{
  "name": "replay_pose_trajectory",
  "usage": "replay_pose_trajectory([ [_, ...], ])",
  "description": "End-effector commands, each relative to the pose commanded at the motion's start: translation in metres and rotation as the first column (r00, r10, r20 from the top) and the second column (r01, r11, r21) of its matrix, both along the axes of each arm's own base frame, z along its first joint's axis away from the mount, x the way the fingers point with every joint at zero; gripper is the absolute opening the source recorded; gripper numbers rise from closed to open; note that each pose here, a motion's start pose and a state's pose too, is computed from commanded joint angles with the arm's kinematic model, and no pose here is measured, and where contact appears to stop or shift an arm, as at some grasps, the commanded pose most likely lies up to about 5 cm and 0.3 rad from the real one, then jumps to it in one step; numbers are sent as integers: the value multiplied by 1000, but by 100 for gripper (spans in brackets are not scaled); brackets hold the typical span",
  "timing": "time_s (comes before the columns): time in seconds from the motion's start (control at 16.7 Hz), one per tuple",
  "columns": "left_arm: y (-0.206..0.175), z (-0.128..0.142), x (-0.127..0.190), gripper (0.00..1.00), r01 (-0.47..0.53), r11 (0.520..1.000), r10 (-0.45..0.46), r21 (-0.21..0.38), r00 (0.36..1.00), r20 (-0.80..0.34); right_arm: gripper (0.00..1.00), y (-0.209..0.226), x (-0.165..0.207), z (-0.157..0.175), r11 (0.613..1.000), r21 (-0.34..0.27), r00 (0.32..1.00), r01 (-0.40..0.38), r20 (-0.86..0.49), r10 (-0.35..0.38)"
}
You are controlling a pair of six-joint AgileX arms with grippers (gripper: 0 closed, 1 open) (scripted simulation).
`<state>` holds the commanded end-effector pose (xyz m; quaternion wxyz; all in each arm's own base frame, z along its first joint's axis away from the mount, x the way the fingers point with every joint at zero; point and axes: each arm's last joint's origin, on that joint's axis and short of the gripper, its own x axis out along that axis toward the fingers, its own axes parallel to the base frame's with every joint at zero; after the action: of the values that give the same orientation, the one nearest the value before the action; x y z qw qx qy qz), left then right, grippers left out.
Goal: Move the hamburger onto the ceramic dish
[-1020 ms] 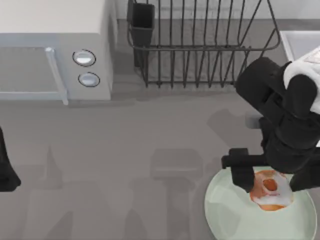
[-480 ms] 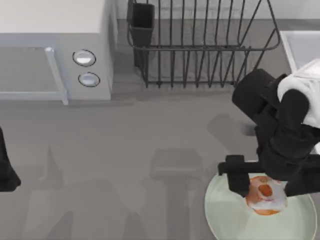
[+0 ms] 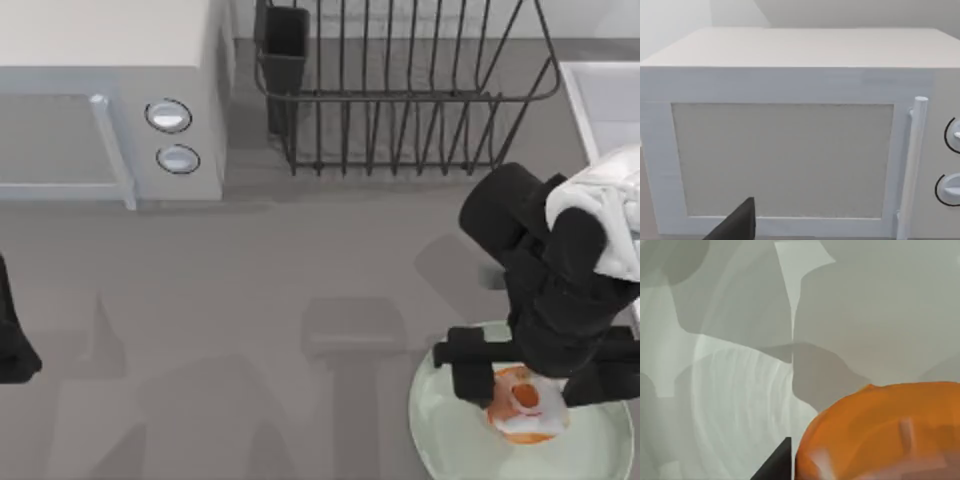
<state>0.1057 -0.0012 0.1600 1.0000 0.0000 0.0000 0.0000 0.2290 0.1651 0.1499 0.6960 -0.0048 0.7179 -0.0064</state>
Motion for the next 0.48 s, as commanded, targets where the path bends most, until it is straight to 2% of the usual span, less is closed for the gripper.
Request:
replay_pose_trajectory([
  [0.48, 0, 0, 0, 100, 0, 1000, 0, 0, 1000, 0, 68, 0, 0, 0, 1000, 0, 1000, 0, 0, 0],
])
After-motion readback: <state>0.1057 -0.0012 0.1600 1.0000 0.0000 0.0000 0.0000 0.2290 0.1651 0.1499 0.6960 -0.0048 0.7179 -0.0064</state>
